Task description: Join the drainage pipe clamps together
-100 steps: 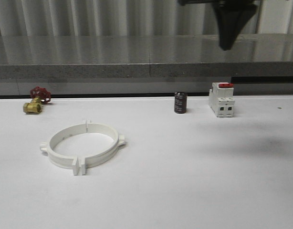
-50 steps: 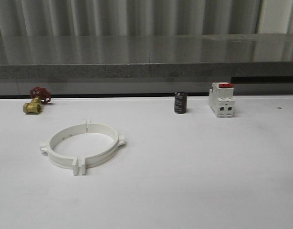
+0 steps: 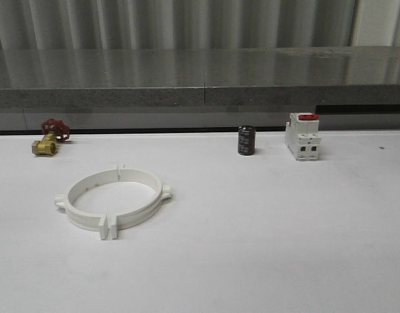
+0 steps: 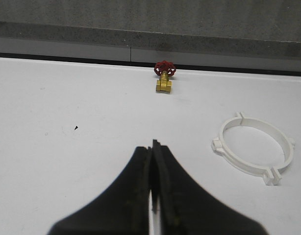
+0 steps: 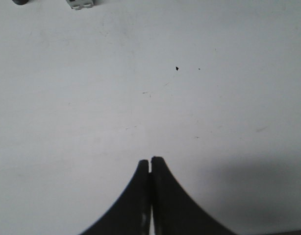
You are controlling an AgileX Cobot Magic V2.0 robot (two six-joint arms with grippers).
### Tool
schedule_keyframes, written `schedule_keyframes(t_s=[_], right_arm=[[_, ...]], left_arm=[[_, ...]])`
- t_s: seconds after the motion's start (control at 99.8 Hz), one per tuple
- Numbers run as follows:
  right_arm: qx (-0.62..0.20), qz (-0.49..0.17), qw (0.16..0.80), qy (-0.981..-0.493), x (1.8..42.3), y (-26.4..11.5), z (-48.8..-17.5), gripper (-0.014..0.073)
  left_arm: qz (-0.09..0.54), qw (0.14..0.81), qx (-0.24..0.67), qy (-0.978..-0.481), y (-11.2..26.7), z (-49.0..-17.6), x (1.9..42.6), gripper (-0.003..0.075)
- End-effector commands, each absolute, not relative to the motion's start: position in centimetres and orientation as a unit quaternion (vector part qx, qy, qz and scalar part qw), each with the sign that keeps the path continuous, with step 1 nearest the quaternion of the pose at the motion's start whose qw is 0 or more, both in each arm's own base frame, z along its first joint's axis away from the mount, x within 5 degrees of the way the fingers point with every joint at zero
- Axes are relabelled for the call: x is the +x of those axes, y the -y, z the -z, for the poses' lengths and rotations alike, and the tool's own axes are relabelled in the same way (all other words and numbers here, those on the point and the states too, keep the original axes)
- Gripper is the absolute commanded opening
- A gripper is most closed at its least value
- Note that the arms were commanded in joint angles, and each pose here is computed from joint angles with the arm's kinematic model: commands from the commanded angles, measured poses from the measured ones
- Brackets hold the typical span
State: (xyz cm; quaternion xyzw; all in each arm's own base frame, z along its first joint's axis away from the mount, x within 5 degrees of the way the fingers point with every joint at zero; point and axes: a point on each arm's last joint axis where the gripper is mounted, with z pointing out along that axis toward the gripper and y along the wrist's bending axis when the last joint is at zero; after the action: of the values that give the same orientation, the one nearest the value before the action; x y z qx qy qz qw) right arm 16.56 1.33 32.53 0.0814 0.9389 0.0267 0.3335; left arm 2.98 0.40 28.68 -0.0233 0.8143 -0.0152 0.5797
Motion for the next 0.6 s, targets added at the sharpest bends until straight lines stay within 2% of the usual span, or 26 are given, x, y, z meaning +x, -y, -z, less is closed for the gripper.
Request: schedule_keyframes(t_s=[0.0, 0.271, 0.591], right_arm=[[0.077, -0.030, 0.395, -0.915, 15.7, -1.0, -33.7, -0.0066], [0.053, -0.026, 0.503, -0.862, 13.3, -0.6, -33.7, -0.0066], [0.025, -0.044, 0.610, -0.791, 10.2, -0.5, -30.6, -0.0066]], left_arm=[[0.018, 0.613, -0.022, -0.789, -0.4, -30.0, 3.1, -0.0021], [0.018, 0.613, -0.022, -0.789, -0.4, -30.0, 3.1, -0.0021], [0.018, 0.613, -0.022, -0.789, -0.4, -30.0, 3.1, -0.0021]])
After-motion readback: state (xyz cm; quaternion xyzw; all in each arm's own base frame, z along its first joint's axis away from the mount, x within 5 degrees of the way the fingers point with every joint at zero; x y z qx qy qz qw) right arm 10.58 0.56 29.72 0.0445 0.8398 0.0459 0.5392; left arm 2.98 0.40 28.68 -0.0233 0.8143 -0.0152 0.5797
